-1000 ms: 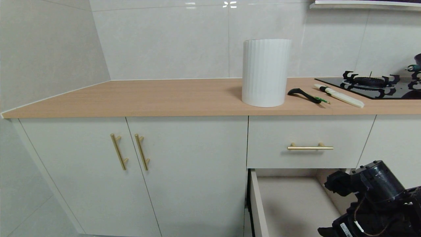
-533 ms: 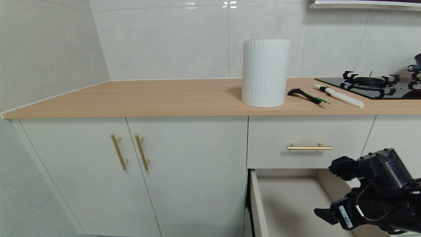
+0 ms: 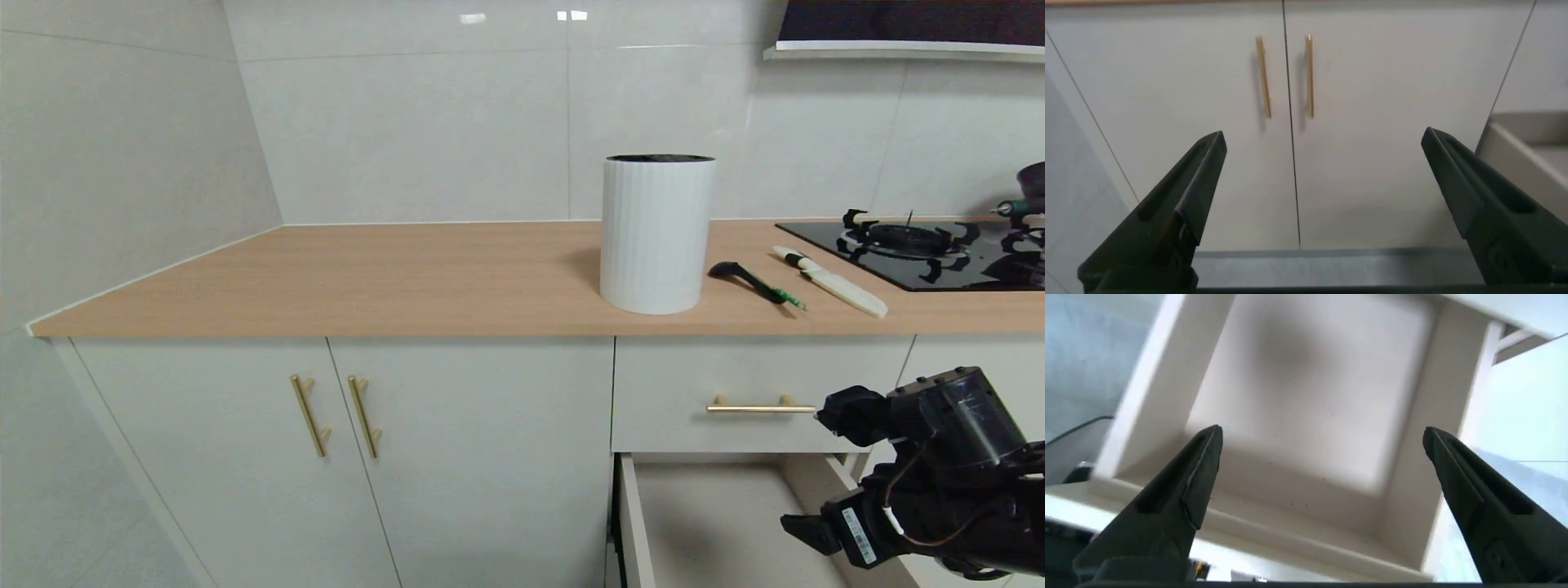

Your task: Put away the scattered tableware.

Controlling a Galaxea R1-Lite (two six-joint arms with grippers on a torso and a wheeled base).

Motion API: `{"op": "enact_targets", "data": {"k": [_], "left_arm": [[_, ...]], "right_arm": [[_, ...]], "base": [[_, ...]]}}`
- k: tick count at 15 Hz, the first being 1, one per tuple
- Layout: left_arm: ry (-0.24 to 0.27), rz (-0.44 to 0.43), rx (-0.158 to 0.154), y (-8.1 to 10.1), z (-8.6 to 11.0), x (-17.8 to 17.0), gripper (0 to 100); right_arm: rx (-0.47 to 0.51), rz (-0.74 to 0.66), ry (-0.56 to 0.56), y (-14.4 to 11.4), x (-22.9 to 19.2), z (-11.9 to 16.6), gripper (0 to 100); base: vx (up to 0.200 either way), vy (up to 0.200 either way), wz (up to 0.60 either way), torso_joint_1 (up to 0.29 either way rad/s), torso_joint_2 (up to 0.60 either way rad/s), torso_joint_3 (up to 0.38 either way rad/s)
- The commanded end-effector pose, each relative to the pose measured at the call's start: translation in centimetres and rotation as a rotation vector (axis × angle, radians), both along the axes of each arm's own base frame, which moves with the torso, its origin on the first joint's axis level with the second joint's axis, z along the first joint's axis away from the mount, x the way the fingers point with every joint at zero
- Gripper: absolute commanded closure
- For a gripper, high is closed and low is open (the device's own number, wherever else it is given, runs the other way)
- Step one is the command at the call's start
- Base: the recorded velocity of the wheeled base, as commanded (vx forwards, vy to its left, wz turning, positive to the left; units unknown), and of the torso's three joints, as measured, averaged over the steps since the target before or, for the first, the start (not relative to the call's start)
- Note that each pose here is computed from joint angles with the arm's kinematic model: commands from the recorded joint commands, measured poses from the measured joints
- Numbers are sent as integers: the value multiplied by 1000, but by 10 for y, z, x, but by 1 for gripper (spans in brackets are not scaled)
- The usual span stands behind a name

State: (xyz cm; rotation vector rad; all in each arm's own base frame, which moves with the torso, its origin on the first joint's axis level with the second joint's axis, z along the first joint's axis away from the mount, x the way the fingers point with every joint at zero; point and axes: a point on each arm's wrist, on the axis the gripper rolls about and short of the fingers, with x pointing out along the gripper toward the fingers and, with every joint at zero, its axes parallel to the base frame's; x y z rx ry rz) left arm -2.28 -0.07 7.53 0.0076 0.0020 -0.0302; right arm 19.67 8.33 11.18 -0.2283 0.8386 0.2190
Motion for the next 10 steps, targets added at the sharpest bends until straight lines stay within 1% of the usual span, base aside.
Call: {"op": "enact_targets", "data": {"k": [1, 4, 6, 7, 8, 9, 10], "left_arm": [[-1, 1, 0, 0, 0, 0, 0], [-1, 1, 0, 0, 0, 0, 0], [-1, 0, 0, 0, 0, 0, 0], [-1, 1, 0, 0, 0, 0, 0], [-1, 0, 0, 0, 0, 0, 0], [-1, 0, 0, 0, 0, 0, 0], [-1, 1, 0, 0, 0, 0, 0]], "right_arm": [[-1, 0, 2, 0, 0, -1, 0], [2, -1, -6, 0, 1, 1, 0], [14, -1, -54, 1, 3, 7, 0], [50, -21, -157, 2, 17, 20, 0], [63, -50, -195, 0, 29, 28, 0], [91, -116, -272, -9, 60, 53, 0], [94, -133, -278, -13, 69, 59, 0]], "base": [[0, 0, 0, 178, -476, -295], [0, 0, 0, 180, -473, -279], [0, 0, 0, 80, -195, -125], [0, 0, 0, 36, -90, -51], [0, 0, 0, 17, -51, -32], [0, 0, 0, 0, 0, 0], [0, 0, 0, 0, 0, 0]]}}
